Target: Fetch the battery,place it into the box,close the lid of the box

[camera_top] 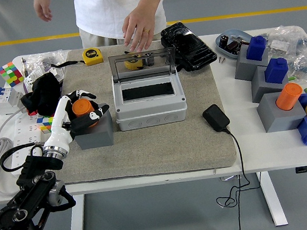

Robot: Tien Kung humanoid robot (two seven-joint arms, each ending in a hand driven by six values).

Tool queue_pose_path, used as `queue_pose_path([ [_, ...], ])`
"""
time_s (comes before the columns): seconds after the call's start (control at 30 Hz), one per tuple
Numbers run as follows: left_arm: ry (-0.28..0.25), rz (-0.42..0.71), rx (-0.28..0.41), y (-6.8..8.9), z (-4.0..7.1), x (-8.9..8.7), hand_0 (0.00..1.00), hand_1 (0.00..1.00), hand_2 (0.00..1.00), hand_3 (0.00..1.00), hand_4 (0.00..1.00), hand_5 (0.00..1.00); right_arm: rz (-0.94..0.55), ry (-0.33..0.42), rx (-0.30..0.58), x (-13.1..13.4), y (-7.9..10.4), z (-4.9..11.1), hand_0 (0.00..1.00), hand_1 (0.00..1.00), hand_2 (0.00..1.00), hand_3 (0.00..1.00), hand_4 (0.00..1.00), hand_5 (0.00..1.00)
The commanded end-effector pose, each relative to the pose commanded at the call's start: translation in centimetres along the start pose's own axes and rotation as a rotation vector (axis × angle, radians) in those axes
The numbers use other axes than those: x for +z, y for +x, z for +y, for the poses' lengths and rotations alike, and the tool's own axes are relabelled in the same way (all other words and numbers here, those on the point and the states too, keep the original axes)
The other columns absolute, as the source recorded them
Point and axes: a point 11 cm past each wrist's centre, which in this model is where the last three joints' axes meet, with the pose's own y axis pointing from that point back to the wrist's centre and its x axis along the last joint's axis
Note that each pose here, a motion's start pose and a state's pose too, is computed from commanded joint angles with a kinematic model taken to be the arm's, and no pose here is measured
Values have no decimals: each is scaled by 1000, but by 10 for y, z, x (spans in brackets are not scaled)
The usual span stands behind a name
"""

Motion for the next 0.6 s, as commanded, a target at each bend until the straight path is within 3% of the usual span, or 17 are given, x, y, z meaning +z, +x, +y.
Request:
queue_pose_path([
  [0.17,-11,32,18,-3,-2,-1,213,220,222,254,718,2,1,-1,0,0,0,0,546,601,591,543,920,482],
  [0.2,-15,37,21,-4,-2,-1,161,126,146,188,561,2,1,-1,-1,0,0,0,546,601,591,544,920,482],
  [0.6,-75,33,-1,-13,-6,15,152,115,142,193,587,2,5,3,1,-1,0,0,546,601,591,543,921,483],
])
